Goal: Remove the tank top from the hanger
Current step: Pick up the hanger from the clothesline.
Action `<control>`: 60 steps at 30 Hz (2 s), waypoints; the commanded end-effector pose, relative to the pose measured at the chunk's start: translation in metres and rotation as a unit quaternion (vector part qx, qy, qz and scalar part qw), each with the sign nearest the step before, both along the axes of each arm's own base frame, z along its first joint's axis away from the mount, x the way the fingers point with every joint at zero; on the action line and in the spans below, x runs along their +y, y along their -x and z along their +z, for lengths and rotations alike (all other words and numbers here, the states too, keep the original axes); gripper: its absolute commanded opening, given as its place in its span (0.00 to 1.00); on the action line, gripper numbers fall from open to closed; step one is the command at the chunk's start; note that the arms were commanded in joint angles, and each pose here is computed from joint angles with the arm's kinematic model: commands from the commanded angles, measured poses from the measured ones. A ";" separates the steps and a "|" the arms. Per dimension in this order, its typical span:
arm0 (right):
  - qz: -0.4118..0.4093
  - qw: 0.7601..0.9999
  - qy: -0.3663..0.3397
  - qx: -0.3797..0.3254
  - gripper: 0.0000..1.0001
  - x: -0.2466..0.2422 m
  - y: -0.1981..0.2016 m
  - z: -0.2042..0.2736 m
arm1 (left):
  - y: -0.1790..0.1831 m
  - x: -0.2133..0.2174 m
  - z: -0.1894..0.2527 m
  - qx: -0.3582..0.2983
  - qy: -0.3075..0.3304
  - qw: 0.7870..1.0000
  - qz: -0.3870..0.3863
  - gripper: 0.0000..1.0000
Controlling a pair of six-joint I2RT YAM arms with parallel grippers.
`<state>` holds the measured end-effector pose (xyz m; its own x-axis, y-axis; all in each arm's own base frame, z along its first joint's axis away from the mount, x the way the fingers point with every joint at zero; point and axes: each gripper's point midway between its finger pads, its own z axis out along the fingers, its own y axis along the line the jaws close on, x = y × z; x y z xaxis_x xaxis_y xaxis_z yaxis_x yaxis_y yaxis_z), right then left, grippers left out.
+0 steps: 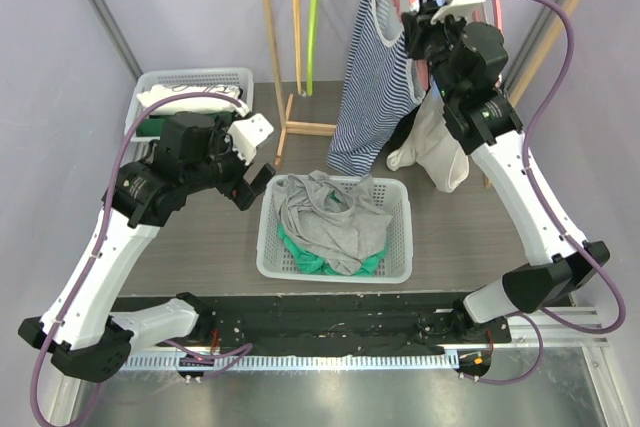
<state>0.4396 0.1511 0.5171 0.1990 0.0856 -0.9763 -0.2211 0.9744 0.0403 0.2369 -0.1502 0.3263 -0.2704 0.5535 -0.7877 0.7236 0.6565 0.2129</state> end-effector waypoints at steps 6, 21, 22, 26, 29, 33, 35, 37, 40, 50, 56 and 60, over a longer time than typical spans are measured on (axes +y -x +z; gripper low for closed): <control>0.066 0.995 -0.021 -0.072 0.01 -0.019 0.107 0.080 | -0.004 -0.003 0.026 -0.037 0.025 0.999 0.000 1.00; 0.170 0.984 -0.031 0.033 0.01 -0.018 0.203 0.049 | -0.008 -0.004 0.049 -0.058 0.045 0.997 0.005 1.00; 0.180 0.983 -0.033 0.015 0.01 -0.020 0.215 0.061 | -0.008 -0.005 0.051 -0.061 0.045 0.997 0.005 1.00; 0.204 0.975 -0.043 -0.072 0.01 -0.033 0.268 0.111 | -0.008 -0.005 0.051 -0.059 0.047 0.997 0.003 1.00; 0.225 0.964 -0.044 -0.133 0.01 -0.041 0.305 0.145 | -0.009 -0.005 0.051 -0.060 0.046 0.997 0.005 1.00; 0.244 0.951 -0.050 -0.184 0.01 -0.047 0.338 0.174 | -0.009 -0.004 0.054 -0.063 0.050 0.997 0.007 0.99; 0.250 0.947 -0.057 -0.194 0.01 -0.048 0.346 0.181 | -0.009 -0.003 0.055 -0.064 0.050 0.997 0.006 1.00; 0.261 0.945 -0.060 -0.189 0.01 -0.044 0.345 0.180 | -0.007 -0.003 0.057 -0.064 0.052 0.997 0.006 1.00; 0.276 0.942 -0.062 -0.178 0.01 -0.038 0.342 0.176 | -0.006 -0.003 0.057 -0.064 0.054 0.996 0.004 1.00; 0.303 0.939 -0.061 -0.151 0.01 -0.017 0.316 0.169 | -0.002 -0.003 0.058 -0.063 0.060 0.996 0.000 1.00; 0.323 0.938 -0.044 -0.117 0.01 0.000 0.295 0.152 | 0.003 0.001 0.067 -0.072 0.064 0.995 0.001 1.00; 0.358 0.931 -0.019 -0.074 0.01 0.016 0.289 0.121 | 0.015 0.005 0.082 -0.085 0.075 0.994 -0.004 0.99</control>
